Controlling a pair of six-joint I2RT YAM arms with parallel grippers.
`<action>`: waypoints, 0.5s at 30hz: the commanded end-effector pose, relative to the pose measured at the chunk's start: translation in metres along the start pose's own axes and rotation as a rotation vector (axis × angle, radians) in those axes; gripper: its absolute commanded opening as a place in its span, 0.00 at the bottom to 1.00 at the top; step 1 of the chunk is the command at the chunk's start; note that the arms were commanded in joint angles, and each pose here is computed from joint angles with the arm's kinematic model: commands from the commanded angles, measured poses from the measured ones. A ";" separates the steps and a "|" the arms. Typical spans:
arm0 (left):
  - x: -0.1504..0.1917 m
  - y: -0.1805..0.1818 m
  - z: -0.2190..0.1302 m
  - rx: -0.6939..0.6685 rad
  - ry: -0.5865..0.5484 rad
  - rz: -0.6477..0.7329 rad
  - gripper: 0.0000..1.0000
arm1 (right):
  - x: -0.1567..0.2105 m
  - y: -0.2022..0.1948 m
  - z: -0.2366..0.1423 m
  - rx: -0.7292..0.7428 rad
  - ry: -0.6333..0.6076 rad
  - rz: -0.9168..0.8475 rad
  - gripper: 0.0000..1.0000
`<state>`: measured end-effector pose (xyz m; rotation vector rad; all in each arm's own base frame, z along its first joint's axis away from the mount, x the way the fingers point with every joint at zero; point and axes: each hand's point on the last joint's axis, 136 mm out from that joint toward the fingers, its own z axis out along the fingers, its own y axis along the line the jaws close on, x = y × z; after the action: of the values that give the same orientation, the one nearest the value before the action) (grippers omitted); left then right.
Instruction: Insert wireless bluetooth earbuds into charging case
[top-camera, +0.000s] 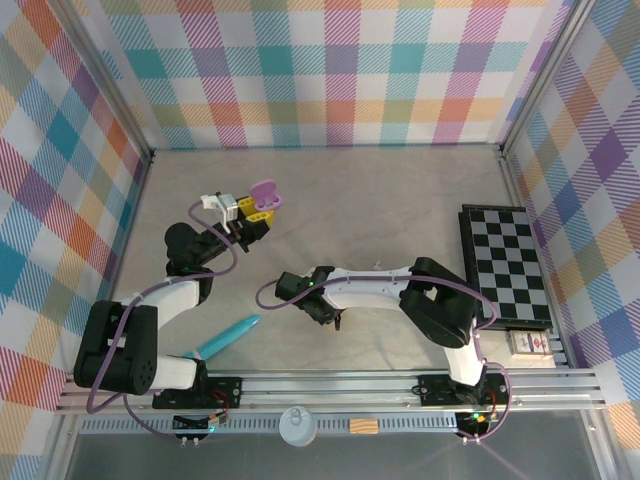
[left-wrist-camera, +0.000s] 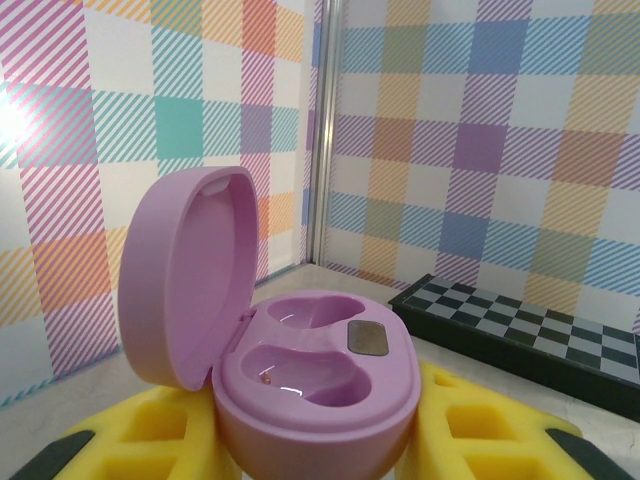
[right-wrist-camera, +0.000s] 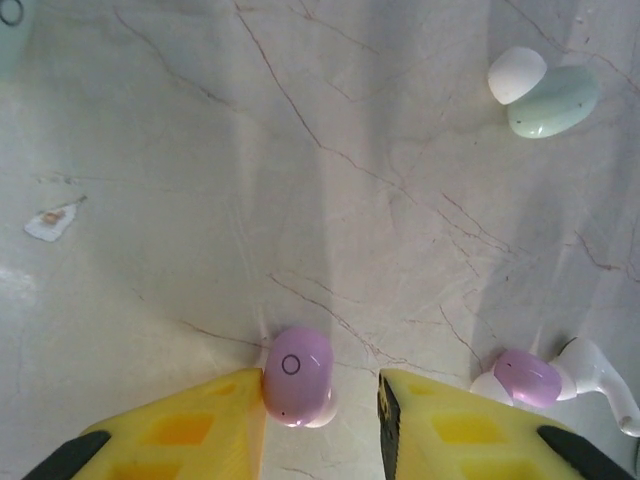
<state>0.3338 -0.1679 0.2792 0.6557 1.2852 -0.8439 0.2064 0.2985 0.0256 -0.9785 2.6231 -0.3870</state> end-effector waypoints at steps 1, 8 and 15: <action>-0.021 -0.005 -0.002 0.025 -0.040 0.071 0.29 | 0.000 -0.004 0.002 0.032 0.019 0.002 0.33; -0.021 -0.006 -0.003 0.027 -0.041 0.071 0.29 | -0.005 -0.002 0.004 0.044 0.022 -0.007 0.30; -0.022 -0.007 -0.003 0.031 -0.041 0.072 0.29 | -0.010 -0.006 0.003 0.067 0.014 0.007 0.29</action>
<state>0.3308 -0.1682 0.2831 0.6650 1.2722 -0.8431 0.2119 0.3022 0.0233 -0.9819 2.6172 -0.4380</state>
